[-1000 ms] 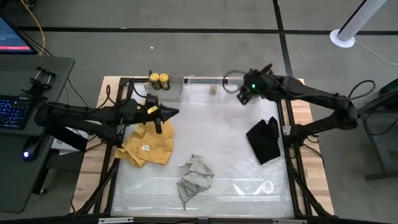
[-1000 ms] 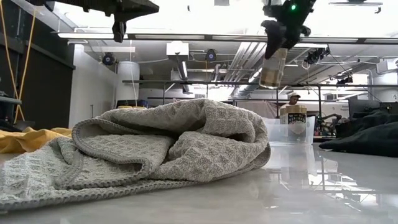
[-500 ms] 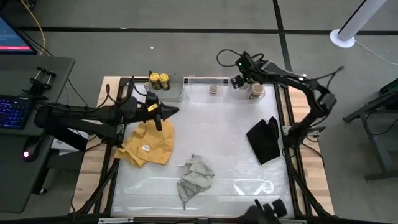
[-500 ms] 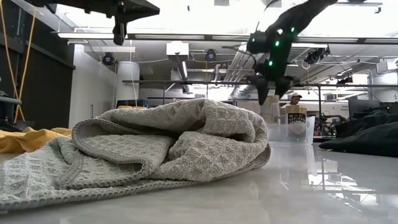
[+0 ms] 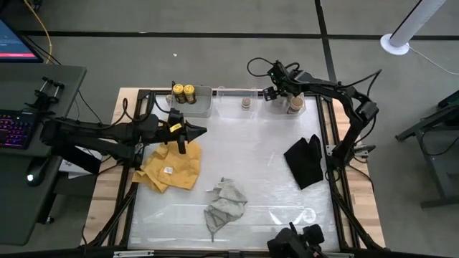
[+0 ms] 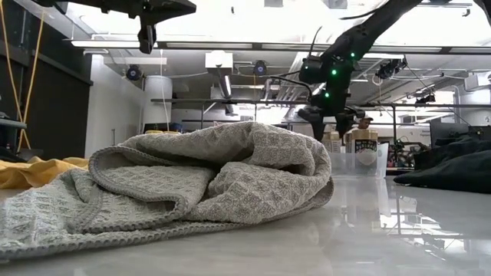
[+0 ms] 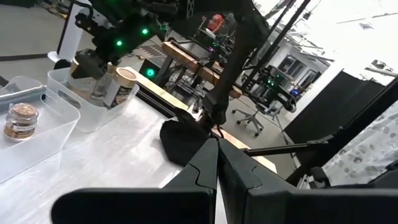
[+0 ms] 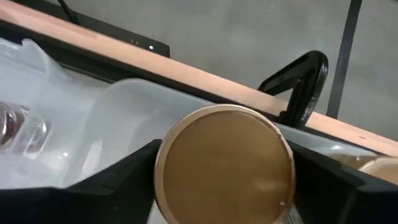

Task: Sort spices by type
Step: Put the gold seasoning bottle into the right transparent bin, then put the transparent bottle into the left transparent bin

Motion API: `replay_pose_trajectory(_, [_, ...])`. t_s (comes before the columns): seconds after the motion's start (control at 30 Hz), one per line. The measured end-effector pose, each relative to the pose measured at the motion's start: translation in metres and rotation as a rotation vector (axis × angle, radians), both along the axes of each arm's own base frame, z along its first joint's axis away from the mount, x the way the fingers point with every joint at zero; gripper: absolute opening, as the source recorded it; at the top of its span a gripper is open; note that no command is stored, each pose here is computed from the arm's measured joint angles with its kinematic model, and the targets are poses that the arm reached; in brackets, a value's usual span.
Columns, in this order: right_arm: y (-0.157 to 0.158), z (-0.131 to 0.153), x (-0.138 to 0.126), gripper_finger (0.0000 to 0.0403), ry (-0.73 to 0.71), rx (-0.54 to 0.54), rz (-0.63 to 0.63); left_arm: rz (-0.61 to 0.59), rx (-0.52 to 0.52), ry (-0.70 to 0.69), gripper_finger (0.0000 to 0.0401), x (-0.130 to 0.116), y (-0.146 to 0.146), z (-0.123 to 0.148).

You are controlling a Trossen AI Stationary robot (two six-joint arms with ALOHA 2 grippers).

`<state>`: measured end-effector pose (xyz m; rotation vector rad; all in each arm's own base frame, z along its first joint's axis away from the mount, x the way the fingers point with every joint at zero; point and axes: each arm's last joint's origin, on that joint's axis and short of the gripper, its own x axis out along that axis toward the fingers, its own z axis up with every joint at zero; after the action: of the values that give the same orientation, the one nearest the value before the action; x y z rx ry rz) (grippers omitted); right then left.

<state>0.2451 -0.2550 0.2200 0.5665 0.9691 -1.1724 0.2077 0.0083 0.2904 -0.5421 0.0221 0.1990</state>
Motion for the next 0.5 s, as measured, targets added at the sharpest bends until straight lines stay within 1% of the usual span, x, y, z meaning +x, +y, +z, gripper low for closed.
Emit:
replay_pose_trajectory(0.13, [-0.001, 0.001, 0.0, 0.0368, -0.006, -0.013, -0.002, 0.0, 0.001, 0.001, 0.0, 0.0, 0.0, 0.0])
replay_pose_trajectory(0.2, [-0.001, 0.001, 0.0, 0.0387, -0.002, -0.01, -0.002, 0.0, 0.001, 0.002, 0.0, 0.0, 0.0, 0.0])
replay_pose_trajectory(0.37, [-0.001, 0.008, -0.003, 0.0375, -0.002, -0.038, 0.006, 0.007, 0.009, 0.036, 0.0, 0.0, 0.002, -0.003])
replay_pose_trajectory(0.5, [0.002, 0.032, -0.009, 0.037, -0.051, -0.12, 0.022, 0.028, 0.036, 0.068, 0.0002, -0.001, 0.007, -0.006])
